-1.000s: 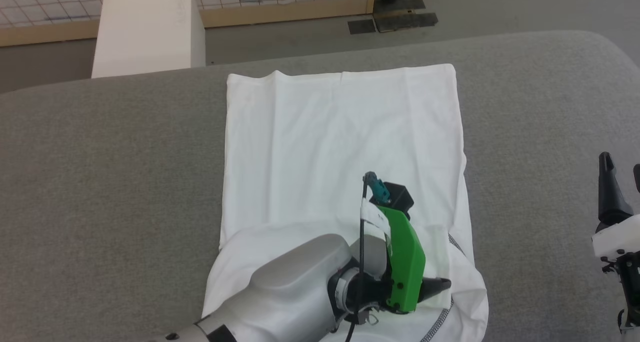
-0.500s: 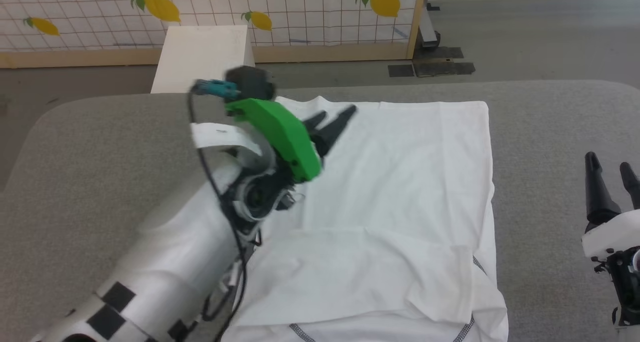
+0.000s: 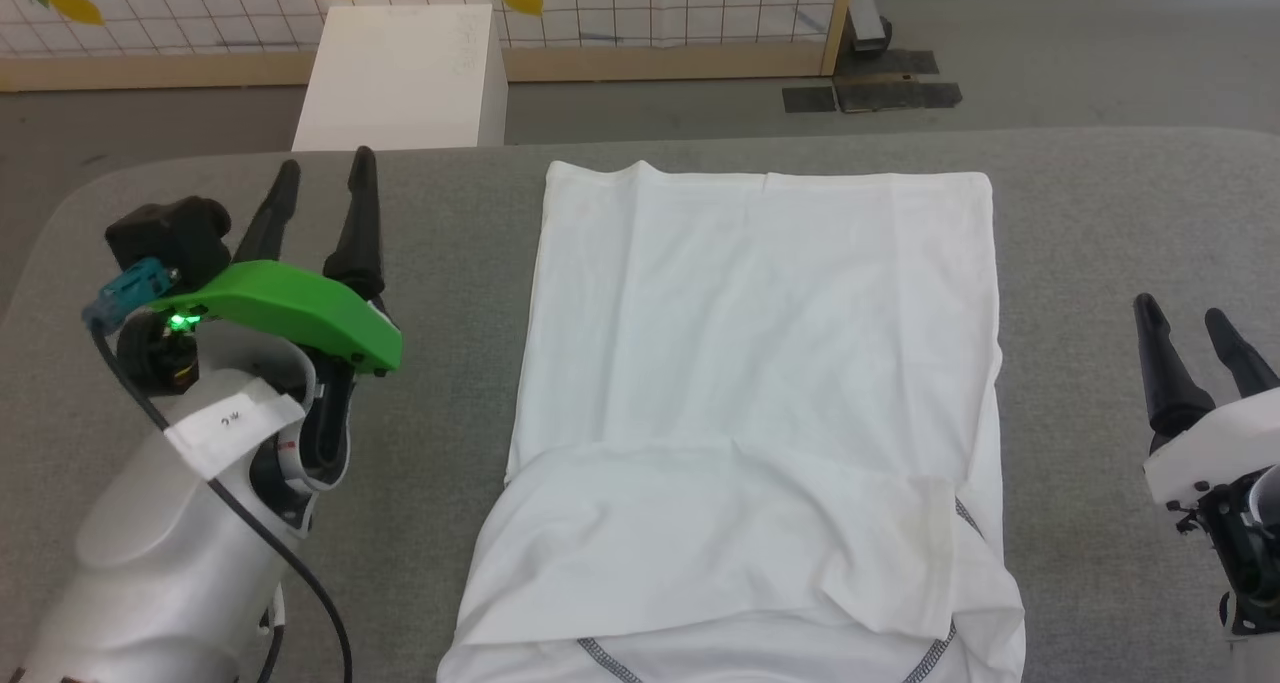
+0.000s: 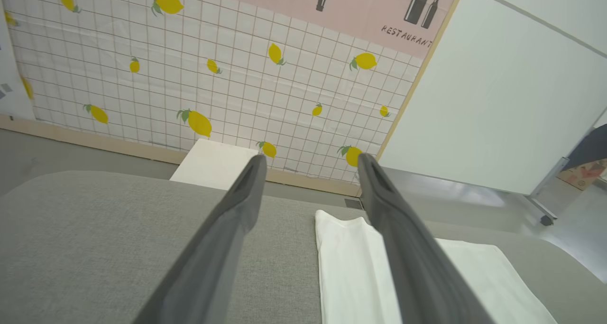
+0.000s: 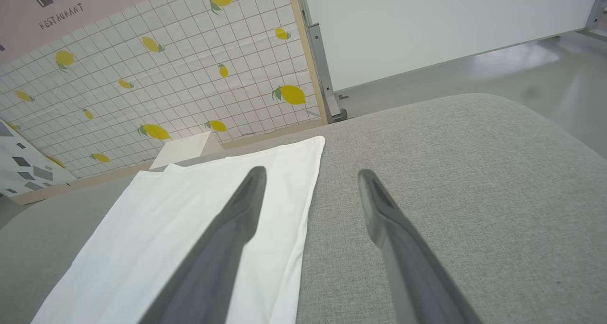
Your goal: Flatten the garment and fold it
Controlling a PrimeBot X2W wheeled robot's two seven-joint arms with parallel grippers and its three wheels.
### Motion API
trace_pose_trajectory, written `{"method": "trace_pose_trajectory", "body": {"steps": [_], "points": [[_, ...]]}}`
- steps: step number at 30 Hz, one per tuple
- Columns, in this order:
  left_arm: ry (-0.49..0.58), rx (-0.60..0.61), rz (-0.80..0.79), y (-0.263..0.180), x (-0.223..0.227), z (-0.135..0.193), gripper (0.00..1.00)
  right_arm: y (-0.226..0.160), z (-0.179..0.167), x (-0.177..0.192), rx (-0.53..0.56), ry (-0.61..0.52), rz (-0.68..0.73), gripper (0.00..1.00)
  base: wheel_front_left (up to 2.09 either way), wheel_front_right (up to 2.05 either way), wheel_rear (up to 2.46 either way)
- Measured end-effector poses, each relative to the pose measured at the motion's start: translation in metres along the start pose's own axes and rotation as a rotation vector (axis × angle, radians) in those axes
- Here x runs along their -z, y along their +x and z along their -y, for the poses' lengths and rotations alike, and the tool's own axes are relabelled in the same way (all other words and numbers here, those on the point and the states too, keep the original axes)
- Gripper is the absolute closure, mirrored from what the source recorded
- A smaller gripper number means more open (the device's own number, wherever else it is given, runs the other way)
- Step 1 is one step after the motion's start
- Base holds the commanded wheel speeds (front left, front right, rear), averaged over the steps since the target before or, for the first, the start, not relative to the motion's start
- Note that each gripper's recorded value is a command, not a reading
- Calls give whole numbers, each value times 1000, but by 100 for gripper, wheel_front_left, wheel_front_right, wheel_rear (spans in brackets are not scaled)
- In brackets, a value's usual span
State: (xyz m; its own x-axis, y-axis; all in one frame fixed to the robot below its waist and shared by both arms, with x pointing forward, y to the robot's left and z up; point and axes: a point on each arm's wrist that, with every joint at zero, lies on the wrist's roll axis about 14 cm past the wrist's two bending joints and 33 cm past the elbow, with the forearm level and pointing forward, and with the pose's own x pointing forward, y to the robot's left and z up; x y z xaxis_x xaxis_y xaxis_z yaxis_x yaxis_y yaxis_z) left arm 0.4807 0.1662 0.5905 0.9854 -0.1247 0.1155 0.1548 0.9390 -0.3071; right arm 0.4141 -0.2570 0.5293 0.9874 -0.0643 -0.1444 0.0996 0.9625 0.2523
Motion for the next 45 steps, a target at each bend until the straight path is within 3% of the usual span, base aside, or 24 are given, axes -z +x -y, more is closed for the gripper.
{"method": "trace_pose_trajectory", "body": {"steps": [3,9,22,28,35,45], "points": [[49,-18,56,-5,-5,-6,0,7,0,3,-2,-3,-21,0,0,0,0],[40,-56,66,-13,22,-10,0,44,0,9,-13,-39,-119,0,0,0,0],[33,-73,53,7,65,-16,0,164,-2,-1,6,-226,-363,0,0,0,0],[33,-115,42,13,83,-30,0,205,-7,39,16,-301,-546,0,0,0,0],[58,-157,9,13,105,-49,0,224,4,106,57,-379,-769,0,0,0,0],[60,-204,-59,6,133,-69,0,235,-7,143,20,-432,-879,0,0,0,0]]}}
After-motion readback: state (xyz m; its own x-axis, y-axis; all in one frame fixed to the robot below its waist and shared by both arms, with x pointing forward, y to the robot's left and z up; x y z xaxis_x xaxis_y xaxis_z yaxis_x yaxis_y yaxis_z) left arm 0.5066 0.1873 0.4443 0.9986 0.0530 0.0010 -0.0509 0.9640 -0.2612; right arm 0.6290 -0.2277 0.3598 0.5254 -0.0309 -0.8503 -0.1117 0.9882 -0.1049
